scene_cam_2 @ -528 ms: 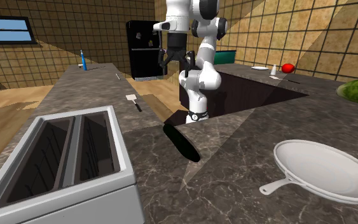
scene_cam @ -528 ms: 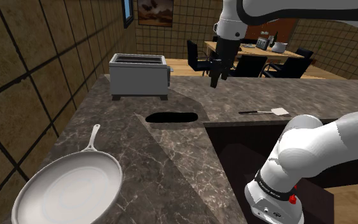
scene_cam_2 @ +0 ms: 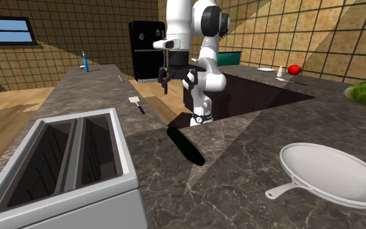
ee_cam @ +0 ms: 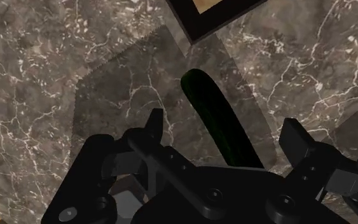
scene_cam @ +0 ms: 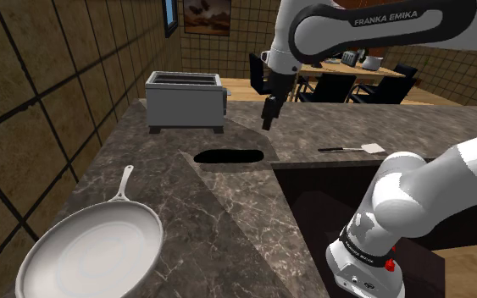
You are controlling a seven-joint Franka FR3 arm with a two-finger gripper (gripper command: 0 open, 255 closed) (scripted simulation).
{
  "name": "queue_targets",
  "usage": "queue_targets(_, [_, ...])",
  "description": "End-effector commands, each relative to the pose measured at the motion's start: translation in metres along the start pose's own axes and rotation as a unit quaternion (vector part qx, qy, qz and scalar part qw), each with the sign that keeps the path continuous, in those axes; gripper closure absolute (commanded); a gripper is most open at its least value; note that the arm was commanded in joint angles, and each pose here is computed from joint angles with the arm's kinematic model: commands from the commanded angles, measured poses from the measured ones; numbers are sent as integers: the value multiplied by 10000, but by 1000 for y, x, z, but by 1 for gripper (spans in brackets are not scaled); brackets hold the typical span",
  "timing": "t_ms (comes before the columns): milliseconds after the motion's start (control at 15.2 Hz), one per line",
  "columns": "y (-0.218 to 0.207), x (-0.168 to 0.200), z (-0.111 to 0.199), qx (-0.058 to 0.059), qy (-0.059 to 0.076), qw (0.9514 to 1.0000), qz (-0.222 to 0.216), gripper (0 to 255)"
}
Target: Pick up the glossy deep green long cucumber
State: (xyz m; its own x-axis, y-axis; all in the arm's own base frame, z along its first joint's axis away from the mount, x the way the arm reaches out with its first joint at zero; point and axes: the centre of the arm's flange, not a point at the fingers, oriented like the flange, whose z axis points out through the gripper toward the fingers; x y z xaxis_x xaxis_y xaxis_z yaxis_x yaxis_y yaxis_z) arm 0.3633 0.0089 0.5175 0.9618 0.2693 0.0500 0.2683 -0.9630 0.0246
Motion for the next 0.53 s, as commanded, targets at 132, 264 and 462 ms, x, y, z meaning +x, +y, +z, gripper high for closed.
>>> queue_targets(132, [-5, 32, 38, 69, 171, 9972, -730, 0])
queue_targets(264, [-9, 48, 57, 106, 247, 9937, -1087, 0])
queue_targets(462, [-18, 71, 85, 160, 360, 9860, -1619, 0])
